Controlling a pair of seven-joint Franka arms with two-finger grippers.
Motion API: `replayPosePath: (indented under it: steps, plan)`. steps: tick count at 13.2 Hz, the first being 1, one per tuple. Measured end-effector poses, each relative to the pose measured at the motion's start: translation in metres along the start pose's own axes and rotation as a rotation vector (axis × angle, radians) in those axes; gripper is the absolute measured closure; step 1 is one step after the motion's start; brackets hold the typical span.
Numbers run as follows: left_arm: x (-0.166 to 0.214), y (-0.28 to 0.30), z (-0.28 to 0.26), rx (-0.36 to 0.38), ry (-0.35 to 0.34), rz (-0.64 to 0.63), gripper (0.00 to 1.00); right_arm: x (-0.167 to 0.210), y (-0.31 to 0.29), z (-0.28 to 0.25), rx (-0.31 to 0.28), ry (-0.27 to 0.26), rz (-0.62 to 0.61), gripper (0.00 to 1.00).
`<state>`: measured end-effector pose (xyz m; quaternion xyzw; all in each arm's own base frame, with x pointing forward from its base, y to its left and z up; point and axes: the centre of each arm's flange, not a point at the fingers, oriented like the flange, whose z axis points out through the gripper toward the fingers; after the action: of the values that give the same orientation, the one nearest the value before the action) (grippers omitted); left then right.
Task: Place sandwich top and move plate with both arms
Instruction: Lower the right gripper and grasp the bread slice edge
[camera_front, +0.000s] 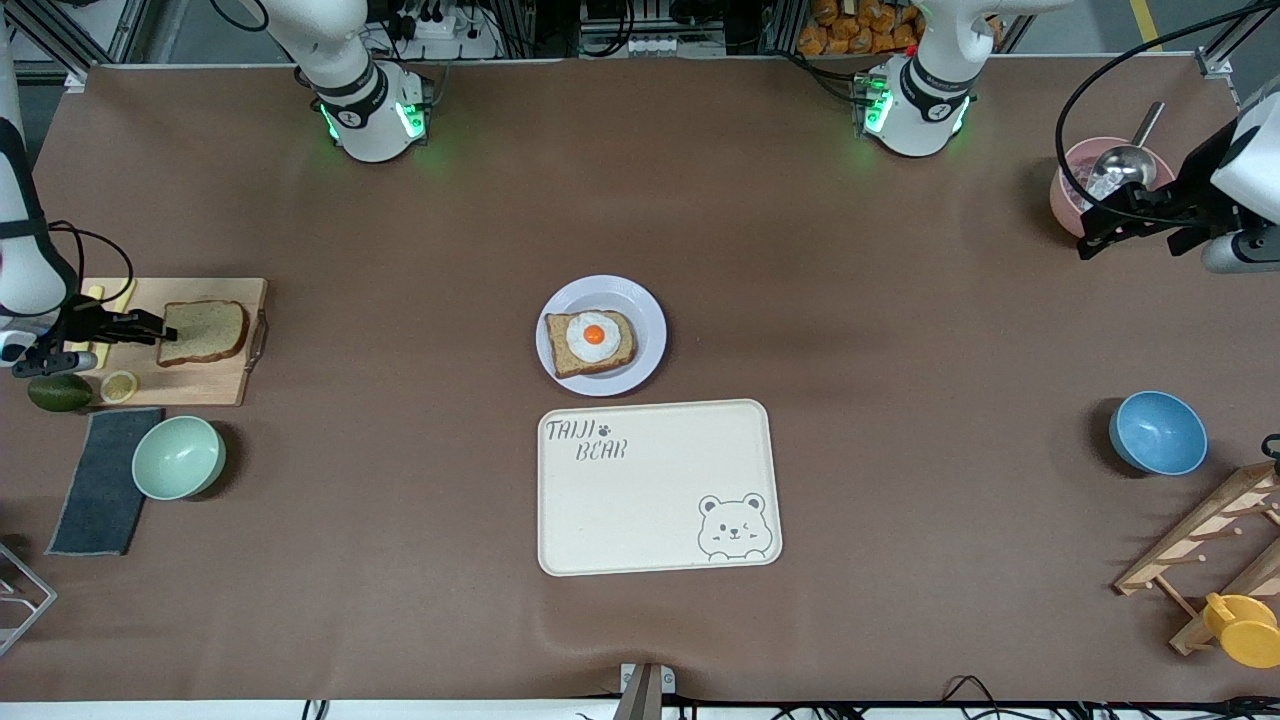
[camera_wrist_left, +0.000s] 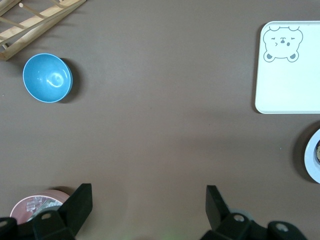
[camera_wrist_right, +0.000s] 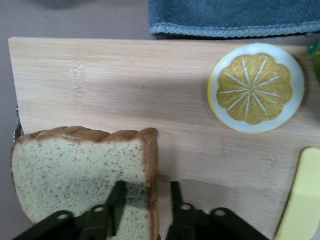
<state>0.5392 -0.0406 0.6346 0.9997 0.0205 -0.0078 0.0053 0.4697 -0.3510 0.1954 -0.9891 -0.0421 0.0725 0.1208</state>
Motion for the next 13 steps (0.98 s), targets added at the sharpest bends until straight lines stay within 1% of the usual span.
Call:
replayPosePath:
  steps: [1,2,4,5,6,7,10,13]
  plan:
    - [0.000,0.000,0.000,0.000,0.000,0.000,0.00,0.001,-0.002,0.001,0.007,-0.001,-0.001,0.73]
    - [0.000,0.000,0.000,0.000,0.000,0.000,0.00,0.001,-0.002,0.001,0.008,-0.001,0.000,0.73]
    - [0.000,0.000,0.000,0.000,0.000,-0.001,0.00,0.000,-0.001,0.001,0.015,0.006,0.010,0.85]
    - [0.000,-0.001,0.000,0.000,0.000,-0.002,0.00,-0.001,-0.001,0.001,0.018,0.009,0.014,0.85]
    - [0.000,-0.002,0.000,0.000,0.000,-0.004,0.00,-0.001,-0.001,0.001,0.021,0.012,0.017,0.93]
    - [0.000,-0.002,0.000,0.000,0.000,-0.005,0.00,-0.001,-0.001,0.001,0.027,0.015,0.022,0.95]
    - [0.000,-0.003,0.000,0.000,0.000,-0.005,0.00,-0.003,-0.002,0.001,0.056,0.023,0.041,0.95]
    - [0.000,-0.003,0.000,0.000,0.000,-0.005,0.00,0.002,-0.012,-0.001,0.115,-0.002,0.041,0.95]
